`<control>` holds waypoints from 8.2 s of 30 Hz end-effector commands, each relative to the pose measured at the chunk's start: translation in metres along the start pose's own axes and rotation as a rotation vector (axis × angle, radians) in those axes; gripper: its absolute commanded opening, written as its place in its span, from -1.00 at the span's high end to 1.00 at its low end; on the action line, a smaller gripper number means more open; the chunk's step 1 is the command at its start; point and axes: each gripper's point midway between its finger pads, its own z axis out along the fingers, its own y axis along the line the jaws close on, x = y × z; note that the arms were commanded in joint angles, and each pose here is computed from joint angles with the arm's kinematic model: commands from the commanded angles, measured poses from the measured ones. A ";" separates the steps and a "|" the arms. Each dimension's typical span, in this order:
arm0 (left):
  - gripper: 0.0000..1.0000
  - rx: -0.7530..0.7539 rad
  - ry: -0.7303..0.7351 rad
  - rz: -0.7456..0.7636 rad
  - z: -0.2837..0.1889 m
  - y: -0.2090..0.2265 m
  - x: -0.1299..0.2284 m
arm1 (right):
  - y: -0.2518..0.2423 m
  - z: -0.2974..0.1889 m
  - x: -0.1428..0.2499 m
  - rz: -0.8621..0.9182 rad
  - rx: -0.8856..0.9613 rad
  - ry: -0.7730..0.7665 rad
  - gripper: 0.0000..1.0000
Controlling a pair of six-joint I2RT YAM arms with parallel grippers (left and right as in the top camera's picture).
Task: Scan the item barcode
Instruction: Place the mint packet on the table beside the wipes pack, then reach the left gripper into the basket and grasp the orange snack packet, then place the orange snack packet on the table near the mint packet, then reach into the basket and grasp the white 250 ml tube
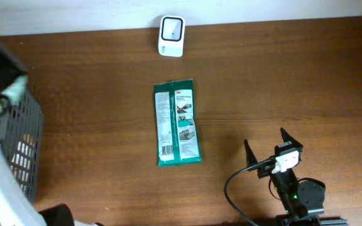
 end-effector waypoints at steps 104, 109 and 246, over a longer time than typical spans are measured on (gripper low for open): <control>1.00 -0.592 0.494 -0.410 0.161 0.302 0.150 | 0.001 0.000 0.001 0.004 -0.001 0.000 -0.97; 1.00 -0.376 0.191 -0.378 0.104 0.239 0.056 | 0.001 0.000 0.001 0.003 -0.001 0.000 -0.97; 1.00 -0.388 -0.159 0.003 0.058 0.221 0.021 | 0.001 0.000 0.001 0.004 -0.002 0.000 -0.97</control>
